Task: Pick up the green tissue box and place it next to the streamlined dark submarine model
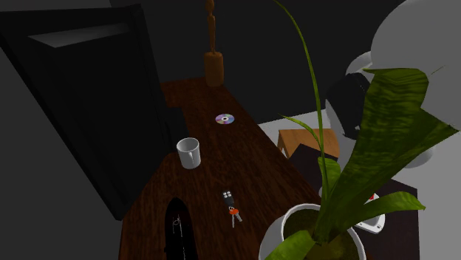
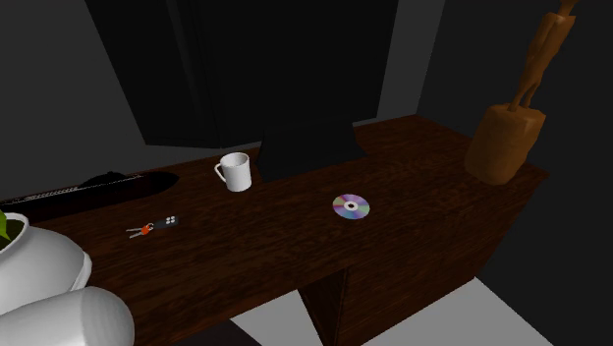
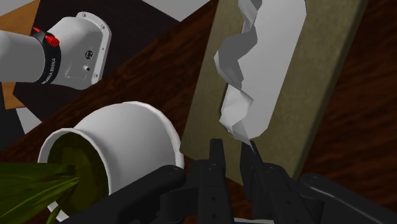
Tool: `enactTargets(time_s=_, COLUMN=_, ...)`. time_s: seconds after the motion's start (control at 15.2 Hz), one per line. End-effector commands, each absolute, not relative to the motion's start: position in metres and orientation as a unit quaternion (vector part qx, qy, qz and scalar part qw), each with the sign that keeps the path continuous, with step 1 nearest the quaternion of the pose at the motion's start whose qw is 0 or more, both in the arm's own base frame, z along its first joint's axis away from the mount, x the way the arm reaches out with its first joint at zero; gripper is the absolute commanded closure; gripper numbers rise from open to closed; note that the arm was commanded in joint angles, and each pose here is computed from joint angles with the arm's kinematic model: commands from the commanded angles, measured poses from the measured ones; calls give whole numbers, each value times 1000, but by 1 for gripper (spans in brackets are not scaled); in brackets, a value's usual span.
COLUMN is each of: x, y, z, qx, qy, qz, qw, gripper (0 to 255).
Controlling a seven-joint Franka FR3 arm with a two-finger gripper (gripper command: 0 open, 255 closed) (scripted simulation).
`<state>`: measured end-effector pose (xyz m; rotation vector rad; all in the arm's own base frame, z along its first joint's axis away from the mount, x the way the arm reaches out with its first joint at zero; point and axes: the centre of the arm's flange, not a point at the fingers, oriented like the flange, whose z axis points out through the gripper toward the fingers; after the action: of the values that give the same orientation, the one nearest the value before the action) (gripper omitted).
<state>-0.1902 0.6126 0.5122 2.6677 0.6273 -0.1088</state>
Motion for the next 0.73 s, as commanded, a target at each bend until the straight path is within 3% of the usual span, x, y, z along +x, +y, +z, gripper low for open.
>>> enactTargets(time_s=0.0, x=-191, y=613, z=501, qx=953, qy=224, qz=-39, qw=198, gripper=255)
enactTargets(time_s=0.66, x=-191, y=613, z=448, qx=953, qy=224, qz=-39, qw=198, gripper=255)
